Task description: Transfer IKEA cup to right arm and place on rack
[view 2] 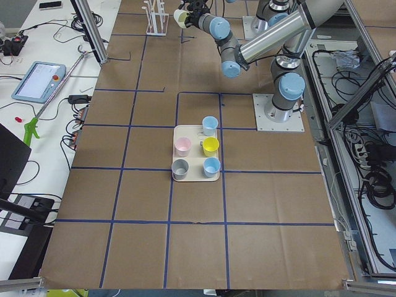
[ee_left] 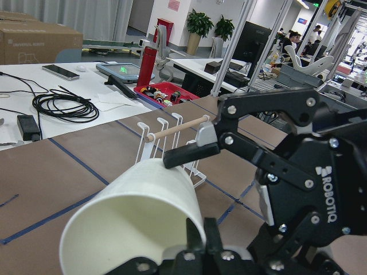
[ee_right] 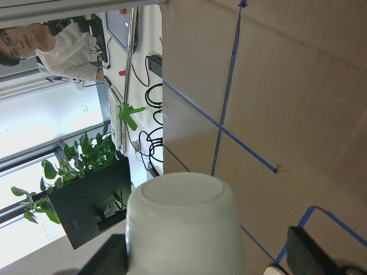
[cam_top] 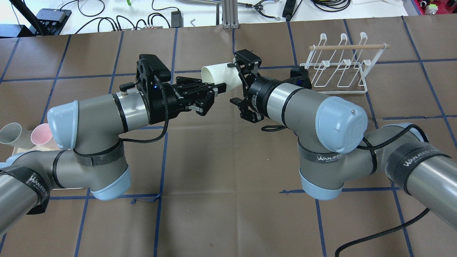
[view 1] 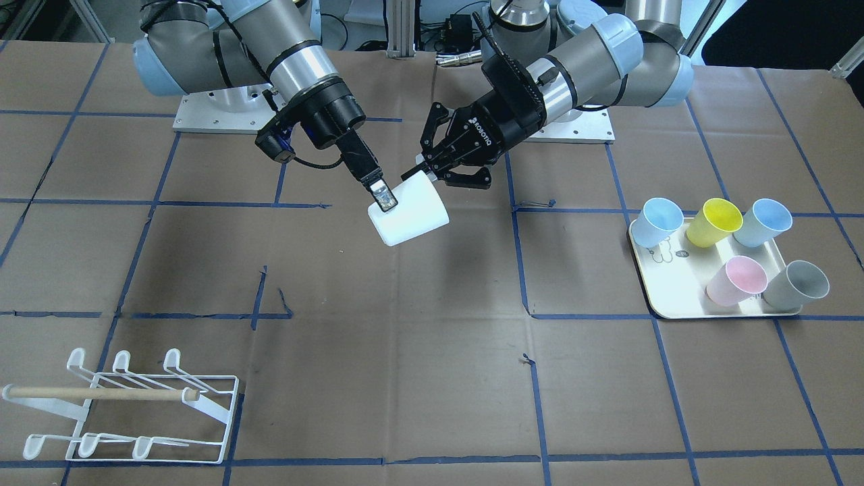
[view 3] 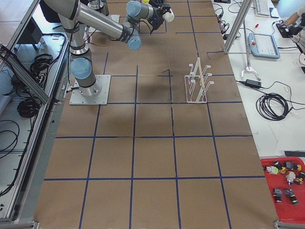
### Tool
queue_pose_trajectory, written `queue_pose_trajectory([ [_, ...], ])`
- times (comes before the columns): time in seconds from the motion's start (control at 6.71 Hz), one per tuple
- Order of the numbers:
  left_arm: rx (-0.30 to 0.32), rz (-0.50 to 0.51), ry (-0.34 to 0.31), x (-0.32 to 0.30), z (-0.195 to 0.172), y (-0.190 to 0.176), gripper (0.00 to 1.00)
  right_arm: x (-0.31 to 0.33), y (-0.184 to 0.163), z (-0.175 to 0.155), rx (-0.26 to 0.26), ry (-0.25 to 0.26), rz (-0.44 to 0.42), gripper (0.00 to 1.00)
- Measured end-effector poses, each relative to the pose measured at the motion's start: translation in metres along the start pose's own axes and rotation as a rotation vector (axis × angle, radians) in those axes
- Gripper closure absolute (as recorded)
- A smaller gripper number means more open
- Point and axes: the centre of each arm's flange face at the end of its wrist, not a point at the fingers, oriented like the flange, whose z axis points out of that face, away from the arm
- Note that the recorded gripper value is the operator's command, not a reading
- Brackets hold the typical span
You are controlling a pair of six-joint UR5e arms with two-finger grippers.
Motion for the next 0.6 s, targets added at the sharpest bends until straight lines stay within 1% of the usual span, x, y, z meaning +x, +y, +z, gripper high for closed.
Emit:
queue_pose_trajectory([
  [0.6,0.000,-0.005,-0.001,-0.0001,-0.0001,-0.0001,1.00,-0.0107,-0.0002,0.0055,-0.002,-0.003,-0.001,0.00],
])
